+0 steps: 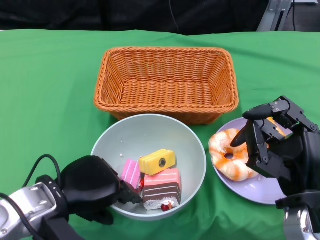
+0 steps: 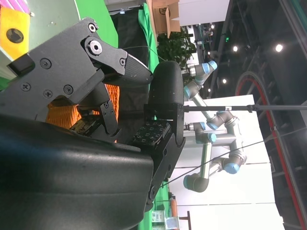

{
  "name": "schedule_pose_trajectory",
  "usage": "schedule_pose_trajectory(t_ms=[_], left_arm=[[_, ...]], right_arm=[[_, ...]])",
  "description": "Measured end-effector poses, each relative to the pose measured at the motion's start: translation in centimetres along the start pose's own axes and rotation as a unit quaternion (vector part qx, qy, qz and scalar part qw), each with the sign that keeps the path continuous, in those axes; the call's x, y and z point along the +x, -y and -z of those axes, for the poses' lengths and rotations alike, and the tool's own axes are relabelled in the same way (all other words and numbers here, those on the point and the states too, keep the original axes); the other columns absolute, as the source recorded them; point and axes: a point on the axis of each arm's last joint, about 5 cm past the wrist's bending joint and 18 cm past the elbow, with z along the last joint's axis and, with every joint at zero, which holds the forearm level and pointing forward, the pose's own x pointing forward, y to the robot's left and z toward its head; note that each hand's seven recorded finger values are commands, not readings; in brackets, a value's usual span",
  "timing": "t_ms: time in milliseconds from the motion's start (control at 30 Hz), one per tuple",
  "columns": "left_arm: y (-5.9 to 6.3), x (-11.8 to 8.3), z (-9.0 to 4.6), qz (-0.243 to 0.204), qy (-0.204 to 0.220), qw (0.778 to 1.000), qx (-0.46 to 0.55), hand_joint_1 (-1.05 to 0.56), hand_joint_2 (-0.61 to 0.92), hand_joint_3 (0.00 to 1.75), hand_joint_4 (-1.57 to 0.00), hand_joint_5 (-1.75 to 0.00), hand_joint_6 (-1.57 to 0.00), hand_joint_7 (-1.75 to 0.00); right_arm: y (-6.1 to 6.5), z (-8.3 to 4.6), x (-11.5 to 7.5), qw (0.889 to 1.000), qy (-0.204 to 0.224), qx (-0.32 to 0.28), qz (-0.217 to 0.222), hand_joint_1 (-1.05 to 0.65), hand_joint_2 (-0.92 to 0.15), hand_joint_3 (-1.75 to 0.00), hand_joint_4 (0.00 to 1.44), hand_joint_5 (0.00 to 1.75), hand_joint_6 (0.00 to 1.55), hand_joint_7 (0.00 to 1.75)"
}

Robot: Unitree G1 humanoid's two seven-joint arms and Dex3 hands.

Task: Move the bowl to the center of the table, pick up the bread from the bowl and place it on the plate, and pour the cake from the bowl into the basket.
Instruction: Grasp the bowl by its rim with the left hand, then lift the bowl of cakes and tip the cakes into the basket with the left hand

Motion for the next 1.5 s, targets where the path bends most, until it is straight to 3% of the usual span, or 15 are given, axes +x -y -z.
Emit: schedule_pose_trajectory(t_ms=[167, 233, 300, 333, 400, 467, 600, 667, 767, 1000, 1200, 1267, 1333, 1433, 1500], left_arm=[[0.9, 0.1, 0.0, -0.038, 0.001, 0.999, -0.014, -0.3, 0.9, 0.02, -1.13, -0.12, -1.1, -0.09], [1.2, 0.1, 0.1, -0.054, 0.004, 0.998, -0.015, -0.28, 0.87, 0.01, -0.99, -0.81, -1.24, -0.06], [1.7, 0.2, 0.2, -0.074, 0.007, 0.997, -0.017, -0.25, 0.87, 0.0, -0.82, -1.37, -1.31, -0.06], [1.8, 0.3, 0.2, -0.084, 0.01, 0.996, -0.018, -0.23, 0.88, 0.0, -0.77, -1.53, -1.26, -0.21], [2.2, 0.6, 0.3, -0.105, 0.012, 0.994, -0.027, -0.2, 0.91, 0.06, -0.71, -1.7, -0.83, -1.15], [2.4, 0.7, 0.6, -0.116, 0.014, 0.993, -0.034, -0.2, 0.92, 0.08, -0.7, -1.73, -0.73, -1.37], [2.8, 0.6, 0.9, -0.139, 0.018, 0.989, -0.053, -0.19, 0.92, 0.16, -0.72, -1.71, -0.73, -1.39], [2.8, 0.5, 1.0, -0.15, 0.022, 0.986, -0.065, -0.18, 0.92, 0.22, -0.74, -1.64, -0.73, -1.36], [2.7, 0.4, 1.3, -0.17, 0.028, 0.982, -0.076, -0.16, 0.9, 0.21, -0.82, -1.47, -0.81, -1.16], [2.3, 0.2, 1.5, -0.198, 0.04, 0.975, -0.09, -0.18, 0.89, 0.12, -0.85, -1.42, -0.93, -0.92], [1.7, -0.7, 1.4, -0.215, 0.063, 0.97, -0.093, -0.16, 0.92, 0.15, -0.86, -1.45, -0.93, -1.01], [1.8, -1.2, 1.2, -0.214, 0.064, 0.97, -0.1, -0.15, 0.9, 0.18, -0.94, -1.29, -0.99, -0.91], [1.9, -1.9, 1.0, -0.207, 0.068, 0.971, -0.102, -0.14, 0.88, 0.21, -0.95, -1.29, -1.01, -0.88], [2.0, -2.9, 0.7, -0.207, 0.076, 0.97, -0.107, -0.13, 0.65, 0.69, -0.9, -1.42, -0.97, -0.97], [1.9, -3.4, 0.5, -0.214, 0.079, 0.967, -0.115, -0.13, 0.61, 0.77, -0.9, -1.44, -0.97, -0.99]], right_arm=[[0.1, 0.0, 0.0, 1.0, 0.002, -0.002, -0.001, -0.16, -0.51, -1.06, 0.81, 1.52, 0.81, 1.14], [0.1, 0.0, 0.0, 1.0, 0.002, -0.001, -0.001, -0.16, -0.51, -1.06, 0.81, 1.52, 0.81, 1.13], [0.1, 0.0, 0.0, 1.0, 0.003, 0.0, -0.001, -0.16, -0.52, -1.05, 0.81, 1.51, 0.82, 1.13], [0.0, 0.0, 0.0, 1.0, 0.003, 0.0, -0.002, -0.16, -0.52, -1.05, 0.82, 1.51, 0.82, 1.13], [0.0, 0.0, 0.0, 1.0, 0.003, -0.001, -0.003, -0.16, -0.52, -1.06, 0.81, 1.51, 0.81, 1.13], [0.0, 0.0, 0.0, 1.0, 0.003, -0.001, -0.003, -0.16, -0.51, -1.06, 0.81, 1.52, 0.81, 1.14], [0.1, 0.0, 0.0, 1.0, 0.003, -0.003, -0.004, -0.17, -0.51, -1.07, 0.8, 1.53, 0.81, 1.14], [0.1, 0.0, 0.0, 1.0, 0.003, -0.003, -0.004, -0.13, -0.51, -1.09, 0.81, 1.52, 0.81, 1.13], [0.1, 0.0, 0.0, 1.0, 0.003, -0.003, -0.004, -0.13, -0.5, -1.1, 0.81, 1.52, 0.81, 1.13], [0.1, 0.0, 0.0, 1.0, 0.002, -0.006, 0.002, -0.15, -0.46, -1.13, 0.81, 1.55, 0.81, 1.18], [0.3, 0.1, 0.0, 1.0, -0.002, -0.002, 0.003, -0.16, -0.47, -1.12, 0.82, 1.53, 0.81, 1.17], [0.3, 0.1, 0.0, 1.0, -0.001, -0.001, 0.003, -0.16, -0.47, -1.1, 0.83, 1.53, 0.82, 1.16], [0.2, 0.2, 0.0, 1.0, -0.003, 0.0, 0.005, -0.16, -0.48, -1.08, 0.83, 1.52, 0.83, 1.15], [0.3, 0.4, 0.0, 1.0, -0.008, 0.0, 0.01, -0.16, -0.5, -1.06, 0.83, 1.52, 0.83, 1.13], [0.3, 0.4, 0.0, 1.0, -0.008, -0.001, 0.012, -0.16, -0.5, -1.06, 0.83, 1.52, 0.83, 1.13]])
